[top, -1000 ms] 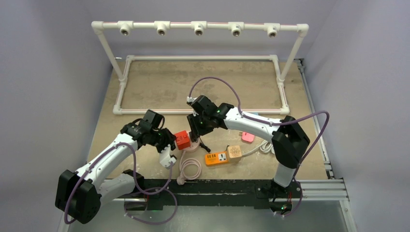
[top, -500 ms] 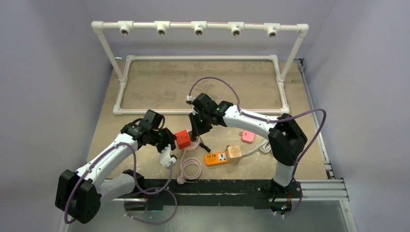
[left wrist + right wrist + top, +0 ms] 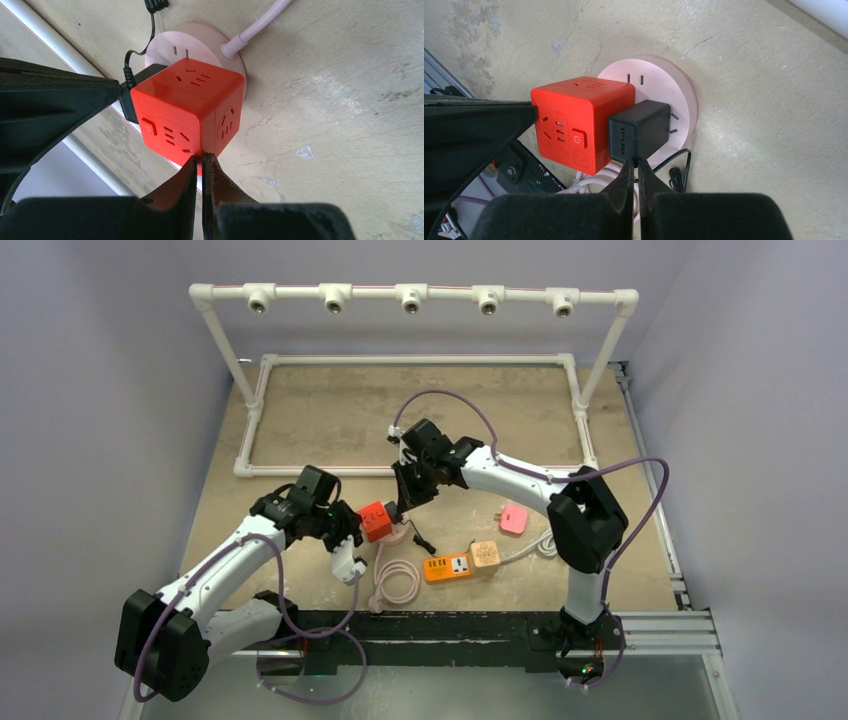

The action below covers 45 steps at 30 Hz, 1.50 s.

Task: Insert the plug
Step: Press the plug into the socket, then pick up the plug from the center of the board.

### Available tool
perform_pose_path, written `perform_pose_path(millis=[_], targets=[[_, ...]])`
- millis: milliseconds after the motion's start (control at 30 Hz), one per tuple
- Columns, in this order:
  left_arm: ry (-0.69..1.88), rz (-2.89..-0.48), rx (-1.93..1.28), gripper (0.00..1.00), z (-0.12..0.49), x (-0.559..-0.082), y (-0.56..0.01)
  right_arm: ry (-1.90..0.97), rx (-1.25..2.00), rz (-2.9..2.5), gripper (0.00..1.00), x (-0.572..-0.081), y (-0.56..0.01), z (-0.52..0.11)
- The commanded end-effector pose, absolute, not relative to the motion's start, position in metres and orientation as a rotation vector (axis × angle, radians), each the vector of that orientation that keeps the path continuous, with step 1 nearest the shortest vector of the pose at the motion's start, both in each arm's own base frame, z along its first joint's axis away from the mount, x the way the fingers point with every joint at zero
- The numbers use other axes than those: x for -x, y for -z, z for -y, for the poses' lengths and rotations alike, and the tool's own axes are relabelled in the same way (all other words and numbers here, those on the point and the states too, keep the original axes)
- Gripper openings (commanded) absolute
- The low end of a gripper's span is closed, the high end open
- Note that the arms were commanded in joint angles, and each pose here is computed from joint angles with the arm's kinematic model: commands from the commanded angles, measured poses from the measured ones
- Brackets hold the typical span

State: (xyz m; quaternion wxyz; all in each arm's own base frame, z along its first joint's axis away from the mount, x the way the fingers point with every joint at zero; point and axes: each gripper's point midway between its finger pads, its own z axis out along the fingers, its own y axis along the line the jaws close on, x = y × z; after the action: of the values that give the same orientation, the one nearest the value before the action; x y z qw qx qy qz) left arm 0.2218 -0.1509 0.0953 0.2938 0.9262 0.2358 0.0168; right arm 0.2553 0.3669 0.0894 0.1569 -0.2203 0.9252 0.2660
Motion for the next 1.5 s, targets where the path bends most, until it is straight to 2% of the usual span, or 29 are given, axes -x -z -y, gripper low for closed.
perform_pose_path(millis=[0,267,467,533,633,733,867,1033,1133,1233,1467], targets=[[-0.015,-0.398,-2.566,0.05,0.153,-0.209,-0.077,-0.462,0.714,-2.768,0.00,-0.254,-0.025,-0.335],[0.013,-0.395,-2.567,0.04,0.155,-0.208,-0.072,-0.329,0.709,-2.815,0.00,-0.249,-0.010,-0.314],[0.011,-0.427,-2.527,0.04,0.159,-0.210,-0.080,-0.431,0.691,-2.737,0.00,-0.265,-0.054,-0.338],[0.008,-0.457,-2.512,0.03,0.159,-0.212,-0.086,-0.447,0.680,-2.697,0.09,-0.275,-0.074,-0.347],[-0.014,-0.480,-2.506,0.02,0.157,-0.212,-0.092,-0.456,0.677,-2.630,0.30,-0.289,-0.104,-0.355],[-0.040,-0.495,-2.492,0.01,0.155,-0.212,-0.099,-0.458,0.661,-2.581,0.41,-0.296,-0.127,-0.357],[-0.052,-0.554,-2.451,0.02,0.155,-0.214,-0.110,-0.453,0.618,-2.537,0.46,-0.304,-0.148,-0.351],[-0.035,-0.679,-2.381,0.00,0.156,-0.219,-0.121,-0.513,0.581,-2.565,0.44,-0.297,-0.141,-0.349],[-0.015,-0.777,-2.301,0.01,0.160,-0.224,-0.133,-0.448,0.541,-2.613,0.44,-0.287,-0.130,-0.331],[0.011,-0.879,-2.209,0.15,0.166,-0.233,-0.145,-0.416,0.502,-2.644,0.46,-0.272,-0.127,-0.309],[0.117,-0.901,-2.154,0.64,0.185,-0.242,-0.148,-0.358,0.344,-2.763,0.49,-0.223,-0.107,-0.259]])
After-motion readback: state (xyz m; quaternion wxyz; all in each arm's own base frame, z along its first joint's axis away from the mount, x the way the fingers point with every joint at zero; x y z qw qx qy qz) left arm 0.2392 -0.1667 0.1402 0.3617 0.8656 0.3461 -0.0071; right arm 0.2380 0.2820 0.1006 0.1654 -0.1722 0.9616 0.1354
